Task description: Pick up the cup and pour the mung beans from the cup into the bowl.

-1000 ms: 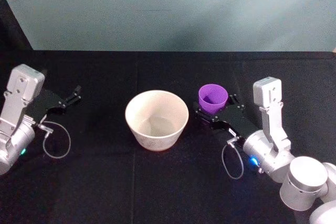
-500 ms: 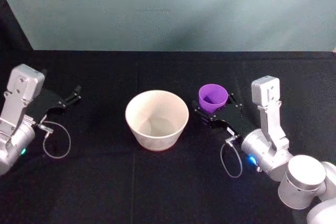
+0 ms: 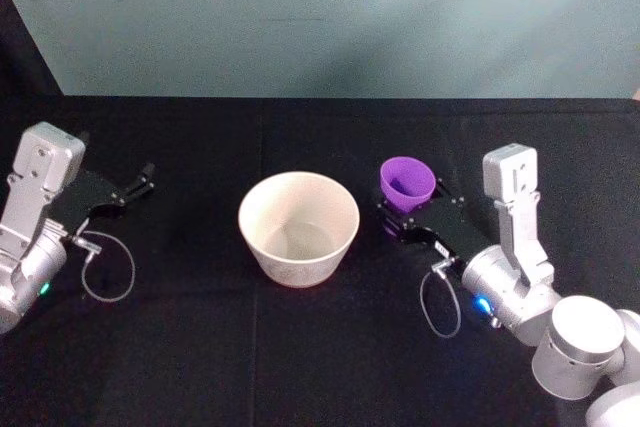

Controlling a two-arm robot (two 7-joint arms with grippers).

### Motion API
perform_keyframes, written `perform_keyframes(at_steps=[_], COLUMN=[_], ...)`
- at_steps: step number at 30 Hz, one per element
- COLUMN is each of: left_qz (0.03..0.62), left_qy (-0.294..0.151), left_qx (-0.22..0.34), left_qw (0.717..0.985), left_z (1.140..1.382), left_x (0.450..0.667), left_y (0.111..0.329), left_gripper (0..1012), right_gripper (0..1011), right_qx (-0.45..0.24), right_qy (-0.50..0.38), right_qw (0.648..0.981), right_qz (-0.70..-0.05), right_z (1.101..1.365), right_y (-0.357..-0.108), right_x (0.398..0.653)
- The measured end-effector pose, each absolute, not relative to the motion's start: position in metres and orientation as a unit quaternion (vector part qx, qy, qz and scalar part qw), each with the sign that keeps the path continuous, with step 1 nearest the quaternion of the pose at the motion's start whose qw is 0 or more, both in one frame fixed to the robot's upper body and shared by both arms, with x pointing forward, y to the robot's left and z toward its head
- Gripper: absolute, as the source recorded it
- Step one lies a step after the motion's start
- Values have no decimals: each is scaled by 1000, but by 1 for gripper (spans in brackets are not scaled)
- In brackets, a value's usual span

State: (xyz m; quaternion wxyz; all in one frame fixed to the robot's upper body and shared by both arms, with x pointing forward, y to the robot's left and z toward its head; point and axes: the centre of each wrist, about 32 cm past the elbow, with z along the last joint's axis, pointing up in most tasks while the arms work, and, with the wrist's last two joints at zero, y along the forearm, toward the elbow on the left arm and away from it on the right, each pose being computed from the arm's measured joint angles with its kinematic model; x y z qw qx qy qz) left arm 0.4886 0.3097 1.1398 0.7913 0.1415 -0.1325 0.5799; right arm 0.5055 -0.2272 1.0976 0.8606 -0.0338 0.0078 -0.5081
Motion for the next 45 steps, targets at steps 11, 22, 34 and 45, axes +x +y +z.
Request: perform_keyframes(at_steps=[11,22,34,45], left_qz=[580,580,580,580], left_qy=[-132,-132,-132,-132], left_qx=[141,141,141,141], left_qw=[791,791,791,791], left_z=[1140,1140,1140,1140], left_x=[489,489,489,489], left_y=[310,310,310,310], left_gripper=[1000,1000,1000,1000], right_gripper=[722,722,722,723], right_qx=[-27,-24,-30,-29], right_qy=[-7,-1,9,8], right_qw=[862,865,868,868], right_qz=[-506,-501,-495,-495], right_z=[1128,1171,1179,1179], right_y=[-230,-234,-235,-235], right_x=[501,495,493,493])
